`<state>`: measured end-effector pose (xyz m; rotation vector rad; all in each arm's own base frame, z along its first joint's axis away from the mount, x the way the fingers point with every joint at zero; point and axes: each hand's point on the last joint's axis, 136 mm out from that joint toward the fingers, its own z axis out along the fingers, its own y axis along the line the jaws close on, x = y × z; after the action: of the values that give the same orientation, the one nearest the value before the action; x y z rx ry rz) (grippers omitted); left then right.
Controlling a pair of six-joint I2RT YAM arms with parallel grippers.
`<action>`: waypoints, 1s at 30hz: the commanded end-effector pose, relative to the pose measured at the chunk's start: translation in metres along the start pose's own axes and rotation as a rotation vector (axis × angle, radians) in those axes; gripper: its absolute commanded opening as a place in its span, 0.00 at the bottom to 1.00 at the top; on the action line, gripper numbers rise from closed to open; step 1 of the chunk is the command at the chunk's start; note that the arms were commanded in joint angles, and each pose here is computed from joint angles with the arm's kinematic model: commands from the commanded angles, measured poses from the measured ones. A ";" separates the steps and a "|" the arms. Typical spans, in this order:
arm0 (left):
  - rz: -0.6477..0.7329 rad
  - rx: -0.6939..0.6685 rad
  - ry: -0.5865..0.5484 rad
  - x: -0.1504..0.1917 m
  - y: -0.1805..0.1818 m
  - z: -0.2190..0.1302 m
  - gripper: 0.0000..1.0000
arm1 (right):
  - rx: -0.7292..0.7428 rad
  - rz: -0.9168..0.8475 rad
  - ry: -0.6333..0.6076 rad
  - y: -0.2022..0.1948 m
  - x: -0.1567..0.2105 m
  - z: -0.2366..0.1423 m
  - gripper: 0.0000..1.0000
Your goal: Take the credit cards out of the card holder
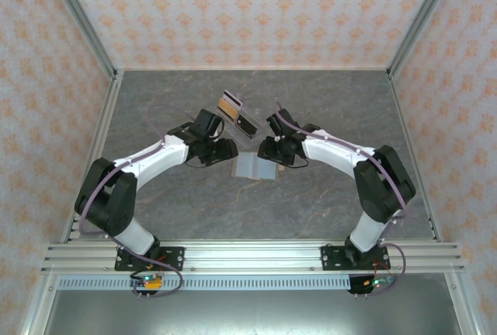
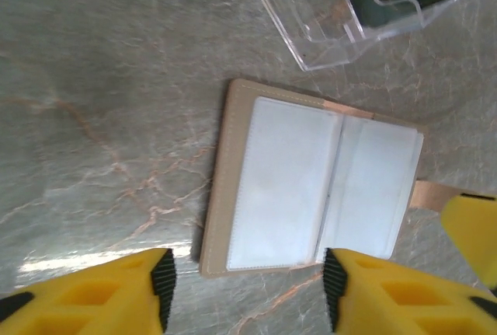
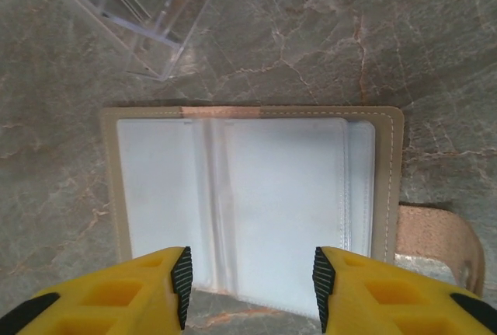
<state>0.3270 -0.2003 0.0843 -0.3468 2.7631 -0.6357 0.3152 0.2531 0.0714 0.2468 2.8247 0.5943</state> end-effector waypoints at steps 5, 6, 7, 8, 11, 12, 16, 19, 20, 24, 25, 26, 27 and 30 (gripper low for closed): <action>0.019 -0.058 0.037 0.003 -0.011 0.025 0.43 | 0.089 0.010 0.010 -0.018 0.003 0.021 0.48; 0.019 -0.069 0.041 0.004 -0.011 0.029 0.42 | 0.097 0.009 0.013 -0.020 0.003 0.023 0.48; 0.018 -0.074 0.043 0.004 -0.011 0.032 0.41 | 0.105 0.007 0.014 -0.022 0.004 0.026 0.48; 0.019 -0.080 0.044 0.005 -0.010 0.035 0.40 | 0.120 0.006 0.015 -0.026 0.005 0.029 0.48; 0.012 -0.096 0.057 0.008 -0.007 0.043 0.37 | 0.146 -0.001 0.020 -0.033 0.006 0.035 0.48; 0.012 -0.102 0.060 0.010 -0.006 0.046 0.36 | 0.150 -0.002 0.023 -0.034 0.007 0.037 0.48; 0.008 -0.109 0.073 0.013 -0.005 0.053 0.35 | 0.149 -0.004 0.035 -0.034 0.008 0.041 0.47; 0.003 -0.113 0.081 0.015 -0.003 0.057 0.35 | 0.148 -0.011 0.042 -0.034 0.009 0.043 0.45; 0.002 -0.115 0.084 0.015 -0.002 0.059 0.35 | 0.150 -0.013 0.043 -0.034 0.009 0.044 0.44; -0.002 -0.114 0.102 0.019 -0.001 0.063 0.33 | 0.154 -0.015 0.051 -0.035 0.010 0.046 0.43; 0.002 -0.106 0.106 0.020 -0.002 0.064 0.30 | 0.152 -0.014 0.052 -0.035 0.010 0.047 0.43; 0.005 -0.094 0.112 0.021 -0.005 0.064 0.27 | 0.148 -0.013 0.055 -0.034 0.010 0.048 0.42; 0.004 -0.080 0.117 0.021 -0.007 0.065 0.24 | 0.147 -0.013 0.058 -0.034 0.011 0.049 0.41; 0.004 -0.063 0.126 0.022 -0.010 0.067 0.23 | 0.136 -0.014 0.066 -0.032 0.012 0.051 0.39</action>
<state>0.3270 -0.2301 0.0264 -0.3508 2.9140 -0.5464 0.3183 0.2445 0.0295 0.2589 2.8907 0.4489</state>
